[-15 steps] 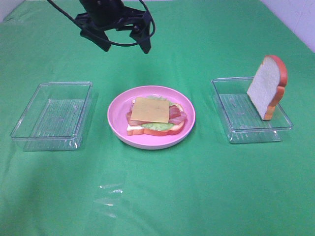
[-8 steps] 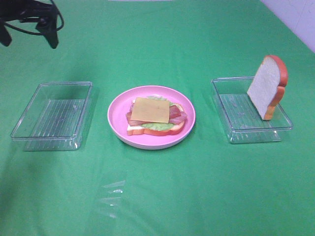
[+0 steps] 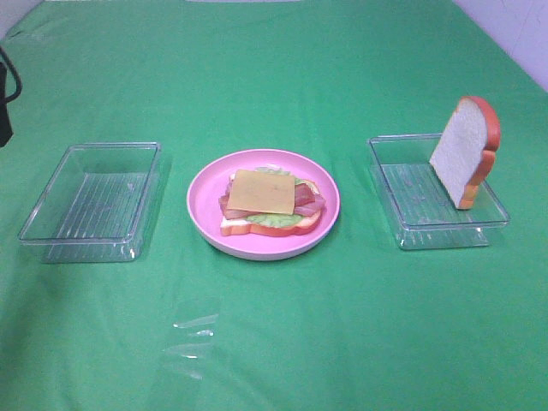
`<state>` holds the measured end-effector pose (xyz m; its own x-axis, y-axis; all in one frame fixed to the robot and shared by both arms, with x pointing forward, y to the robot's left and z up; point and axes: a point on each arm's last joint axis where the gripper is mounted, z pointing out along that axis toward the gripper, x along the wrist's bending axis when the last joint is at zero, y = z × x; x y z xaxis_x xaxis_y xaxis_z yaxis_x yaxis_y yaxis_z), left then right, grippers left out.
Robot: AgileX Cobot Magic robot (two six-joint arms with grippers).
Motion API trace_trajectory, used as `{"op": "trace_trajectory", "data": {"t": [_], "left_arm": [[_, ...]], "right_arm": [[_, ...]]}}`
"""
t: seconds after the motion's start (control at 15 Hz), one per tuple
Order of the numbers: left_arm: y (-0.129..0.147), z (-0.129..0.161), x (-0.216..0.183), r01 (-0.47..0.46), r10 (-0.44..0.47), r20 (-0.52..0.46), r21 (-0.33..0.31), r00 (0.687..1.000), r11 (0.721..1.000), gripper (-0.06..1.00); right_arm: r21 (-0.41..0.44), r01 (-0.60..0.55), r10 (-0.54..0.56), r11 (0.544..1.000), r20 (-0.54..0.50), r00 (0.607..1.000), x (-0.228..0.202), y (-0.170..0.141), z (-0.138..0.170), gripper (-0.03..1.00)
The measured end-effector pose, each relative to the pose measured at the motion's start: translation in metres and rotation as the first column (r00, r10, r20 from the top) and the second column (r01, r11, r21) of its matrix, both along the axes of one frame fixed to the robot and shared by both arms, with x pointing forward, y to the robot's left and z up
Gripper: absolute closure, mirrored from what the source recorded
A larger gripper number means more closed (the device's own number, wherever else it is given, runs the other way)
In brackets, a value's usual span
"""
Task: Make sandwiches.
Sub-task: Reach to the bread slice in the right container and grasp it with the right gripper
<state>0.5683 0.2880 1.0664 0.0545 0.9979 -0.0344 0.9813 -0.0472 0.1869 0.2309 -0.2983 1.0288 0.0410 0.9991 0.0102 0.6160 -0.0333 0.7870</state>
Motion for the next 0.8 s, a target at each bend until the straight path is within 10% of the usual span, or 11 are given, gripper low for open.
{"op": "trace_trajectory", "data": {"t": [0.27,0.53,0.8], "left_arm": [[0.002,0.008,-0.082,0.0,0.0,0.006,0.0,1.0,1.0,-0.04],[0.006,0.03,-0.189,-0.009,0.012,0.222,-0.012,0.975,1.0,-0.04],[0.008,0.036,-0.272,0.01,-0.004,0.487,-0.01,0.873,1.0,-0.04]], "right_arm": [[0.0,0.0,0.0,1.0,0.0,1.0,0.0,0.0,0.0,0.2],[0.0,0.0,0.0,1.0,0.0,1.0,0.0,0.0,0.0,0.2],[0.0,0.0,0.0,1.0,0.0,1.0,0.0,0.0,0.0,0.2]]}}
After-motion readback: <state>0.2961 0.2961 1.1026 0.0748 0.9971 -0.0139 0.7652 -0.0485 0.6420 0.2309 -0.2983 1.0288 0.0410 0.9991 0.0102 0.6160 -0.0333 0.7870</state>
